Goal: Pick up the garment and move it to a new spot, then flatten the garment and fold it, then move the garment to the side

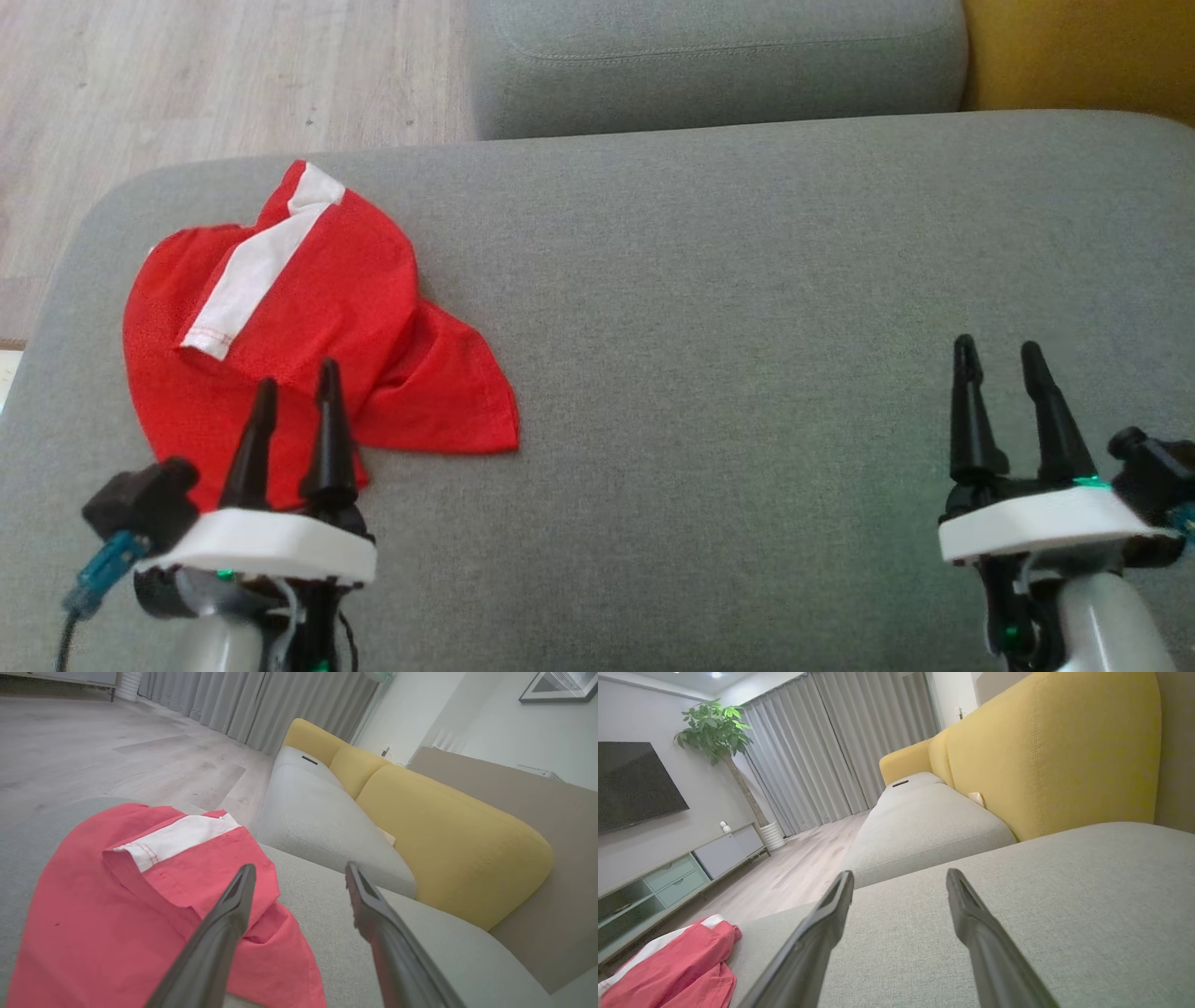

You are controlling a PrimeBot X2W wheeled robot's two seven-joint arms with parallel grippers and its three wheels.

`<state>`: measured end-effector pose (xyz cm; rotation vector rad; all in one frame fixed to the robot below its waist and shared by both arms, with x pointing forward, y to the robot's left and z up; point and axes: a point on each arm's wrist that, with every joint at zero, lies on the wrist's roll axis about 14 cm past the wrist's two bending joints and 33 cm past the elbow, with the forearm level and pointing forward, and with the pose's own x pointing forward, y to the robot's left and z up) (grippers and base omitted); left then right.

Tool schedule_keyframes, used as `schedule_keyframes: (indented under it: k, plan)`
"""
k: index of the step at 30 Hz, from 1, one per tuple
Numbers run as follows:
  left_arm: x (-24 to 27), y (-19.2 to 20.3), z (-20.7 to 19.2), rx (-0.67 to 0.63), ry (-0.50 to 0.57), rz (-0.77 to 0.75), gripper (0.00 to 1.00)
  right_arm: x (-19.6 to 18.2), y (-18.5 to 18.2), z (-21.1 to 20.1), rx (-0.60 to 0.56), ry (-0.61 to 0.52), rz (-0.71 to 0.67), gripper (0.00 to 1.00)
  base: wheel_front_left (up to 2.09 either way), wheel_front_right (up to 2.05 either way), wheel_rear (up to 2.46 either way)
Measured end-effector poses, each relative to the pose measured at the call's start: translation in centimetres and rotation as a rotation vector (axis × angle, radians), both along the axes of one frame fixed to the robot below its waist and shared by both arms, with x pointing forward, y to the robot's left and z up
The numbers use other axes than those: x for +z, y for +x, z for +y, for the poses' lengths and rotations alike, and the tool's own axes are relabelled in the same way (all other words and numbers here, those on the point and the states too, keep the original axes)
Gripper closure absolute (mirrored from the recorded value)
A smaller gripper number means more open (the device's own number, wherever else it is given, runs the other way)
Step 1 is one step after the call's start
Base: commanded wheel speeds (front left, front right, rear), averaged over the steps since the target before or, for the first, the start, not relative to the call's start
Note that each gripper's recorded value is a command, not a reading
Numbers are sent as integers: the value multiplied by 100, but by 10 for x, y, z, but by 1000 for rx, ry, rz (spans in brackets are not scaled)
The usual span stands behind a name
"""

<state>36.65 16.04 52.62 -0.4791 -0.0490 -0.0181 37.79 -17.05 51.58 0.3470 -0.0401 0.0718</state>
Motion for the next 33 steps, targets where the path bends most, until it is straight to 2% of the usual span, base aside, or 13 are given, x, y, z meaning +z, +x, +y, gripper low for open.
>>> schedule_keyframes:
  k: [7,21,26,33]
  plan:
    - [1,-2,-10,-13,169,-11,0,3,0,9,28,-120,-24,0,0,0,0]
    - [1,-11,-35,-74,420,-64,0,8,-2,11,36,-321,-70,0,0,0,0]
    - [11,-13,-40,-66,429,-103,0,15,-2,19,57,-359,-109,0,0,0,0]
    - [27,-12,-46,-101,362,-168,0,20,-2,16,42,-311,-128,0,0,0,0]
